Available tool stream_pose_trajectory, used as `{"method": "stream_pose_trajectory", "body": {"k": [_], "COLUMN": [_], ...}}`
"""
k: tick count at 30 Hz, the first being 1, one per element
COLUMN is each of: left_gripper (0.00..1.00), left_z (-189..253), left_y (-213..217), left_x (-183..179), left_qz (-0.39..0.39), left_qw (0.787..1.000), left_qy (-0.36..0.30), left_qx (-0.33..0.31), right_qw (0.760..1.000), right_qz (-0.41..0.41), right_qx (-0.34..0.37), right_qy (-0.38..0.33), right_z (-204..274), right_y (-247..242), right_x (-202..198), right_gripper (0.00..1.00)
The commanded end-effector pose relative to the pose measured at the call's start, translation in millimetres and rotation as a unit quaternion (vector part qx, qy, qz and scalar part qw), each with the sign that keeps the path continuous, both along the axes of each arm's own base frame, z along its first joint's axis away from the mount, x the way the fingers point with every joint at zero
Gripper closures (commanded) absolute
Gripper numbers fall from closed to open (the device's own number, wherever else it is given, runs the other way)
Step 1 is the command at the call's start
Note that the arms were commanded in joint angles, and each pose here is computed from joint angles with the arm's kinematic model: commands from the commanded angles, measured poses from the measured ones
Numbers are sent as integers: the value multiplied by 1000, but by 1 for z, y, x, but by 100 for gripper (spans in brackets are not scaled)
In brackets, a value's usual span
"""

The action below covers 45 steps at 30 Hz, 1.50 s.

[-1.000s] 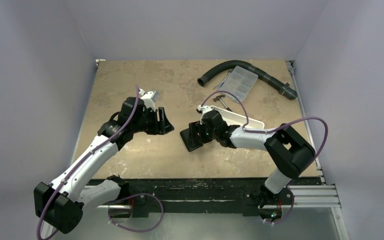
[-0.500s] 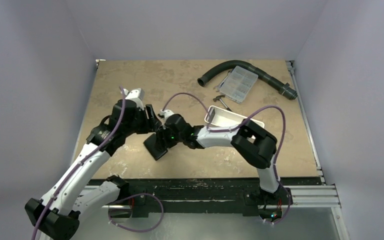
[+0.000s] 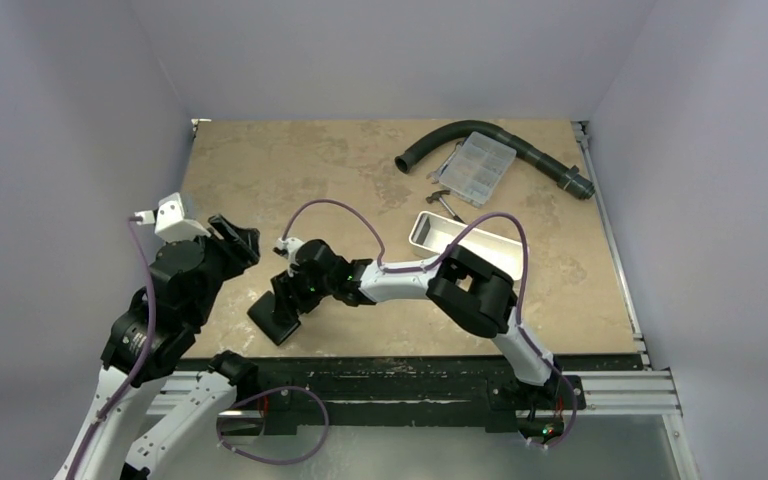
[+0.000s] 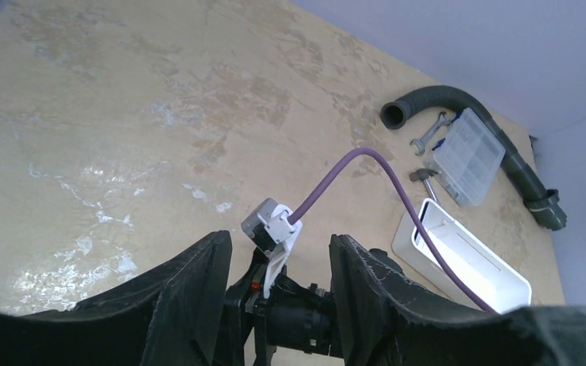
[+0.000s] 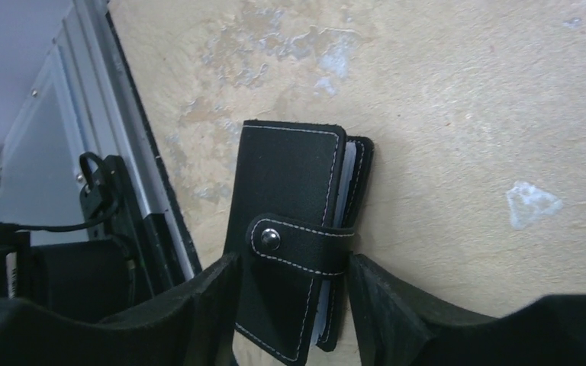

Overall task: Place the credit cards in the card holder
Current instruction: Move the card holder to the corner of the board, then reset both arms

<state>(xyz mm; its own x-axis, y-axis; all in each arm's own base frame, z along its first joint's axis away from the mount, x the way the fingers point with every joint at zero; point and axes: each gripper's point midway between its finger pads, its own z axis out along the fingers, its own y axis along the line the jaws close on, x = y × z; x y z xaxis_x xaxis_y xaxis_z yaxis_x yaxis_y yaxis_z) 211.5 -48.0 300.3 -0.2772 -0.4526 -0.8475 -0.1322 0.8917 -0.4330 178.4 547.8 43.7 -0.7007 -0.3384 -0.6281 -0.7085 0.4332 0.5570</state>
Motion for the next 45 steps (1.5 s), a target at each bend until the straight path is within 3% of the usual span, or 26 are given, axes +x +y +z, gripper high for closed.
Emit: {"method": "stream_pose_trajectory", "body": {"k": [1,7,11,16,24,31,39,45], "left_gripper": [46,46,46,45,41,33,30,29], "left_z": [19,20,27,85,176,217,242,239], "left_y": [15,10,6,0,-16,-23,-16,-19], "left_x": [-3,2,7,10,0,-12,-16,-15], "left_qz": [38,28,14,-19,-73,-100,-92,-98], "left_qw": [999,999,999,993,966,943,939,940], "left_qy": [-28,-26,-42,-110,-247,-317,-332,-327], "left_qx": [-11,-2,9,22,-5,-20,0,-1], "right_qw": [995,993,980,954,881,806,756,744], "right_qz": [32,-57,-133,-225,-337,-432,-477,-492], "right_qx": [89,25,-27,-25,11,73,145,176], "right_qy": [-22,-105,-143,-196,-331,-399,-425,-418], "right_z": [68,94,106,186,343,449,497,491], "right_y": [16,-27,-86,-176,-296,-395,-458,-474], "right_x": [-8,33,61,87,74,46,15,6], "right_gripper": [38,20,12,7,1,1,1,1]}}
